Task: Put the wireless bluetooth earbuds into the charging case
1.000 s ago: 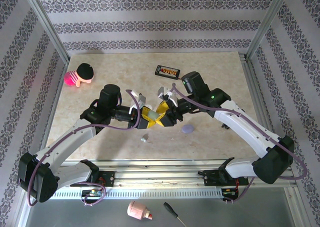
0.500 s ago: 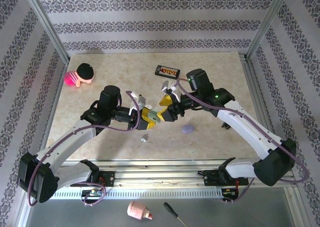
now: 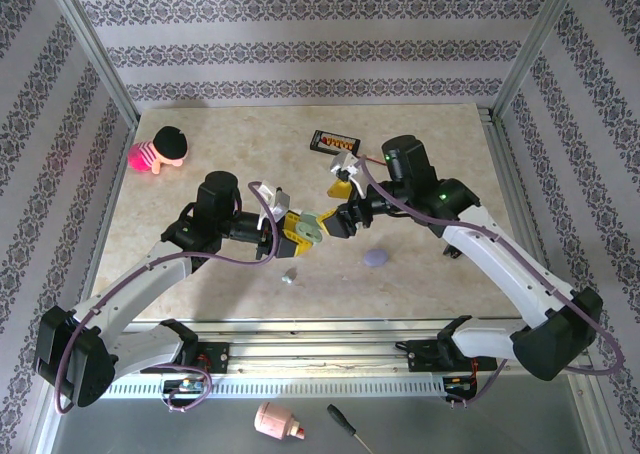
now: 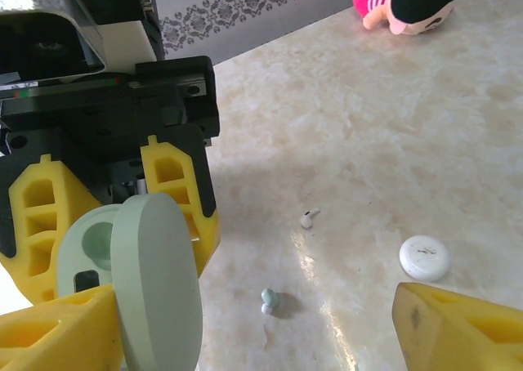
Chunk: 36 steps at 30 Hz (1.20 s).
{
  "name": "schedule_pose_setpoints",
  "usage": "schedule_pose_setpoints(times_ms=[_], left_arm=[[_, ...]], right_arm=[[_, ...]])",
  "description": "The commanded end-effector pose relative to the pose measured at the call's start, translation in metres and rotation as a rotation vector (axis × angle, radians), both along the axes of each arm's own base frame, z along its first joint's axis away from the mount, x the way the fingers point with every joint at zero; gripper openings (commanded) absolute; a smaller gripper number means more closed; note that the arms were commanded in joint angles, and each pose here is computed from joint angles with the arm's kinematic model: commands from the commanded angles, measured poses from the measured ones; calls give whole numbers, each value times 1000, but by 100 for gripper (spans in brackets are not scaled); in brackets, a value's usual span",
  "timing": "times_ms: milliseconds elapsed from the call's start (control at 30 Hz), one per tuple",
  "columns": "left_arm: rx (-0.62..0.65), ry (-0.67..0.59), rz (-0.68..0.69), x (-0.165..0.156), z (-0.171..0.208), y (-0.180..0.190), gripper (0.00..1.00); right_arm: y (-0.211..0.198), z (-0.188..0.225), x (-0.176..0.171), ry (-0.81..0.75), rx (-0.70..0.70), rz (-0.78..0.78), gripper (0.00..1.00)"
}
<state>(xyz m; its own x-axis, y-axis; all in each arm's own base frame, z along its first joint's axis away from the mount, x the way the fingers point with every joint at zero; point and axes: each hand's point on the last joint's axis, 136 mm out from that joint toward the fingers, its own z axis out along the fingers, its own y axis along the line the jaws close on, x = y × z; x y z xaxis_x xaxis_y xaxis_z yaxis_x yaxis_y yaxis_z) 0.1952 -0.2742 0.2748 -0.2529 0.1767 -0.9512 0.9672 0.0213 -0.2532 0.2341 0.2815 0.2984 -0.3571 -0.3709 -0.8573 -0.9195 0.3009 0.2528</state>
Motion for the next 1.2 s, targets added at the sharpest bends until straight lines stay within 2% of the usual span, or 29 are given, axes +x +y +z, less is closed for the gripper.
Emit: schedule_pose_setpoints(times_ms=[0,300,467,1033,1167], left_arm=[[-55,-73,-35,-9,15,-2,21],[-86,-118,29,10,16,-7,21],[-100,-127,22,11,22,-9,21],[-108,-126,20,9,33,-8,21],[-104,-116,25,11,33,-8,21]], right_arm=[[-7,15,4,-60,15,-44,84],[-10,42,-13,-99,110,-23,86],[-4,25,-23,-110,69,34,89],[8,-1,-16,-94,-11,59,89],[10,-5,-19,-105,-30,84,95]])
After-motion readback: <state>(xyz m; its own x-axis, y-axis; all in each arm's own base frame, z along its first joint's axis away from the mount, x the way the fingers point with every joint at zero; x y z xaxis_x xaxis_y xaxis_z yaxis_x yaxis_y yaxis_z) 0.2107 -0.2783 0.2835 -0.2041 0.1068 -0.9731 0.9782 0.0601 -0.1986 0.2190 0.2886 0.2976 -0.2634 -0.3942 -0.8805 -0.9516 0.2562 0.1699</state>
